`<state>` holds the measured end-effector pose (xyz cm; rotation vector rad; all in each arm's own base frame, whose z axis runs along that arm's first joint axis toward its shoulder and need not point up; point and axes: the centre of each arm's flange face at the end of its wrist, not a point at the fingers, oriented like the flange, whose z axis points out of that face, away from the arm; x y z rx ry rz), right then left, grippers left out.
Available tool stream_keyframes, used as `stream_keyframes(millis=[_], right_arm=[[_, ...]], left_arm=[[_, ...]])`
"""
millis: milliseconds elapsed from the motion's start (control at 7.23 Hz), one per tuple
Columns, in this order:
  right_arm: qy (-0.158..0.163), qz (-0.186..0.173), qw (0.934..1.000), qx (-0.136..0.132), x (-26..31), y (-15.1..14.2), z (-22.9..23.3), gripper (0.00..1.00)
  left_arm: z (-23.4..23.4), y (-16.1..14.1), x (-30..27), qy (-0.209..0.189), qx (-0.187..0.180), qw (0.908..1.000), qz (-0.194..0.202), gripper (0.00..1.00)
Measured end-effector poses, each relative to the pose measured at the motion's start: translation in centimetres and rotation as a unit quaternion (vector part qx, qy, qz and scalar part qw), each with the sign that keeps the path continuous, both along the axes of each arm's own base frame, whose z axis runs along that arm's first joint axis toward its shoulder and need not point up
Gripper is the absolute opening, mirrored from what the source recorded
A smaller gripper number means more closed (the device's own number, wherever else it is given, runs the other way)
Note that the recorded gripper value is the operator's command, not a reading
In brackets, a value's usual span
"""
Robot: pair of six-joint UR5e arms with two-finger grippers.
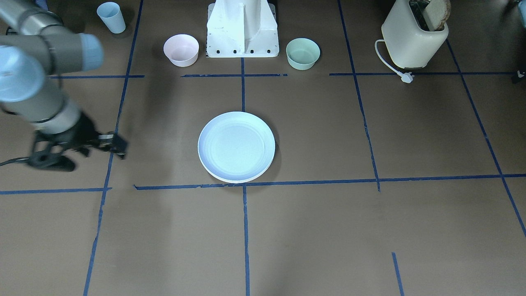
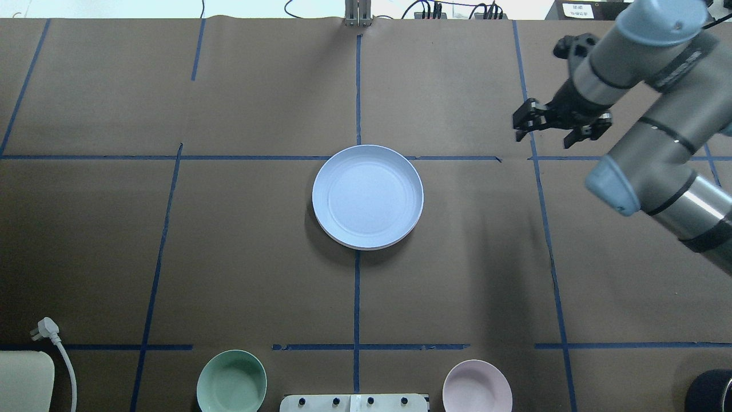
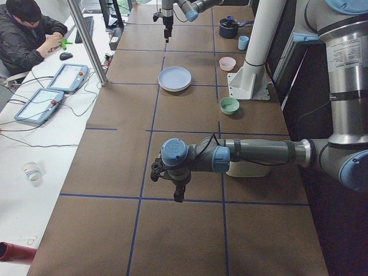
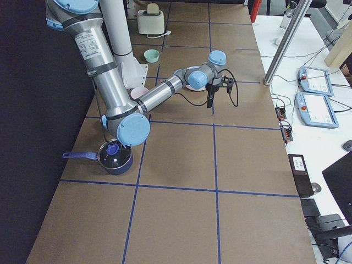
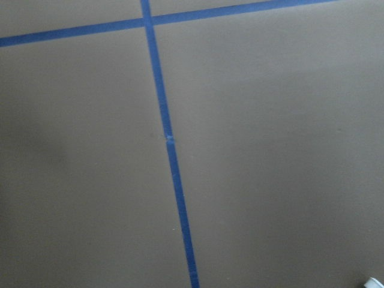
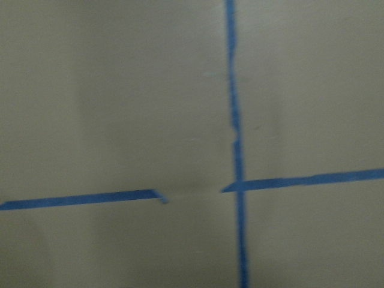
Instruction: Stack three plates with pink and blue
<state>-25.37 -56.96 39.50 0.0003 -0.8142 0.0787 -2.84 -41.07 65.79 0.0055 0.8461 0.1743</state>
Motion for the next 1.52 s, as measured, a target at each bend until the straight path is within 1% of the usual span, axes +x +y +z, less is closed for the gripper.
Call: stream_keyframes(millis=[138,277,415,553,691,830,968,1106,1521], right_arm=[[0.018,-0.031,0.9989,0.029,7.6,-0.5,5.3,1.00],[0.031,-0.060,0.9962,0.056,14.8,0.5,10.4,1.00],[0.032,-0.081,0.9935,0.074,21.4,2.9,15.2,1.00],[0.031,-0.090,0.9925,0.076,26.1,6.4,19.5,1.00],[0.032,-0.094,0.9928,0.066,28.6,10.0,23.2,1.00],[0.033,-0.093,0.9935,0.056,29.6,12.2,25.2,1.00],[0.033,-0.091,0.9940,0.050,29.9,13.1,26.0,1.00],[0.033,-0.090,0.9942,0.048,30.0,13.5,26.3,1.00],[0.033,-0.090,0.9943,0.047,30.0,13.6,26.4,1.00]], left_arm=[[0.3,-0.3,-0.2,-0.004,0.000,1.0000,-0.002,1.00],[0.4,-0.5,-0.6,-0.012,0.001,0.9999,-0.005,1.00],[0.4,-0.6,-1.1,-0.024,0.002,0.9997,-0.008,1.00],[0.4,-0.4,-1.6,-0.029,0.003,0.9995,-0.013,1.00],[0.0,-0.1,-1.9,-0.031,0.006,0.9994,-0.016,1.00],[-0.6,0.3,-2.1,-0.032,0.011,0.9992,-0.018,1.00],[-0.9,0.5,-2.1,-0.033,0.014,0.9992,-0.018,1.00],[-1.0,0.6,-2.1,-0.033,0.016,0.9992,-0.018,1.00],[-1.0,0.7,-2.1,-0.032,0.016,0.9992,-0.018,1.00]])
